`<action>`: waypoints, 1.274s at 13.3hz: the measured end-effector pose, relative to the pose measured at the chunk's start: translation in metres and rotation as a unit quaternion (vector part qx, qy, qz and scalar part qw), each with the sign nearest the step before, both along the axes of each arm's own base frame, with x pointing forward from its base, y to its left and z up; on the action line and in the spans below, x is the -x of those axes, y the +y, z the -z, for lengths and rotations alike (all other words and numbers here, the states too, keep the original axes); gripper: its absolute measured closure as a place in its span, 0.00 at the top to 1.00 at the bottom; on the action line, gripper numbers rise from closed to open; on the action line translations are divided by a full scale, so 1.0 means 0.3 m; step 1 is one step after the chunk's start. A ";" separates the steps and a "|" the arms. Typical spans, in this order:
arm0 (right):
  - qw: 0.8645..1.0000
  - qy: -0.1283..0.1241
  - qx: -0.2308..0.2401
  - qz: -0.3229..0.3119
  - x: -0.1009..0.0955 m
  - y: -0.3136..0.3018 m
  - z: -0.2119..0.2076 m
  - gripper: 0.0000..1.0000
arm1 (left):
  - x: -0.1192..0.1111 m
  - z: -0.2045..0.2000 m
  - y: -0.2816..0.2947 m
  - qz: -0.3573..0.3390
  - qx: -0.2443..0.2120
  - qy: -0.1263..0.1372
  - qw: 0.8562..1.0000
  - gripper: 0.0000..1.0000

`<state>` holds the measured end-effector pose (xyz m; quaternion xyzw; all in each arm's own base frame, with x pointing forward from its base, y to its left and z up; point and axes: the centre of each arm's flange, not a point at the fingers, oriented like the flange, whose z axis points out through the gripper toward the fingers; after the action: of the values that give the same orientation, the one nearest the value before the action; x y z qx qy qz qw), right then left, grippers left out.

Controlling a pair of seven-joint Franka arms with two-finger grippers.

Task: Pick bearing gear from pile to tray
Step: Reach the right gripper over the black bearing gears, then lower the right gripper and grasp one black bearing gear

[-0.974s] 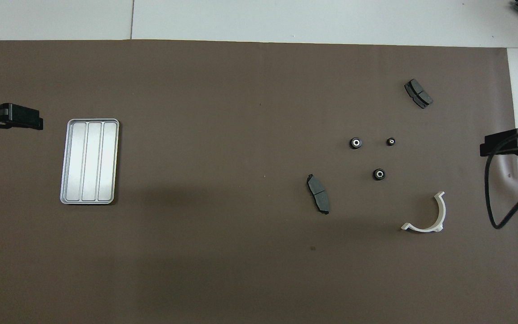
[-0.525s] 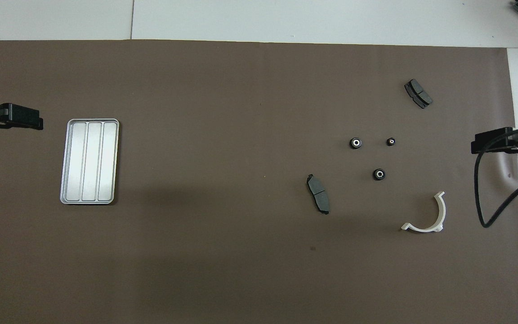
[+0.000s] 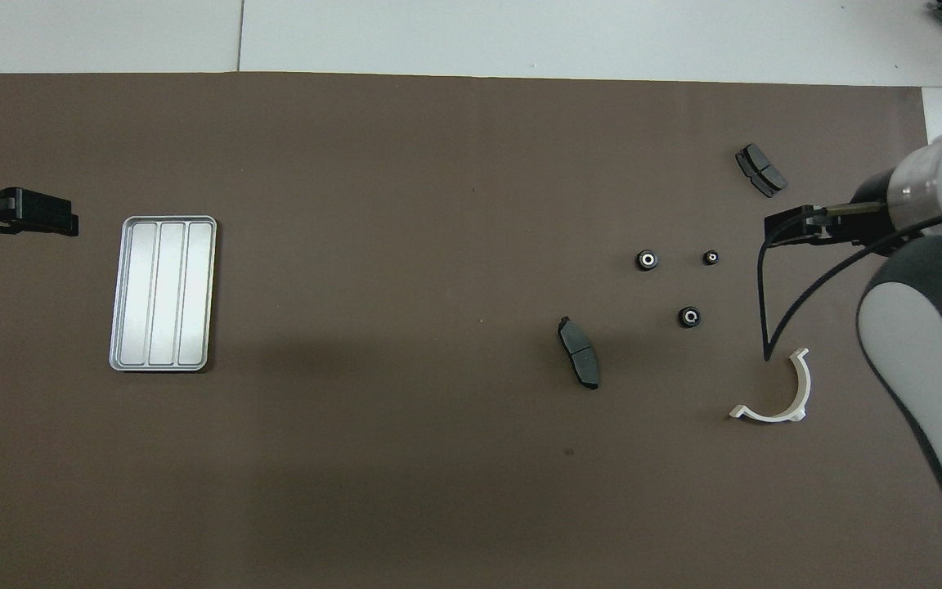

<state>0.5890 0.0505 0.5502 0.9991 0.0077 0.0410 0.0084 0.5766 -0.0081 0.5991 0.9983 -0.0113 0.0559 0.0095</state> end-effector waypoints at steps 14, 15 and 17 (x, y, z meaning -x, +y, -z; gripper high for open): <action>1.000 -0.018 -0.004 -0.024 -0.102 0.224 0.718 1.00 | 0.000 0.000 0.000 0.000 0.000 0.000 1.000 1.00; 1.000 -0.019 -0.004 -0.024 -0.107 0.225 0.747 1.00 | 0.000 0.000 0.000 0.000 0.000 0.000 1.000 1.00; 1.000 -0.017 -0.004 -0.024 -0.112 0.226 0.792 1.00 | 0.000 0.000 0.000 0.000 0.000 0.000 1.000 1.00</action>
<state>0.6226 0.1183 0.3126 0.9978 0.0315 0.0581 0.0038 0.5766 -0.0081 0.5991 0.9983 -0.0113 0.0559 0.0095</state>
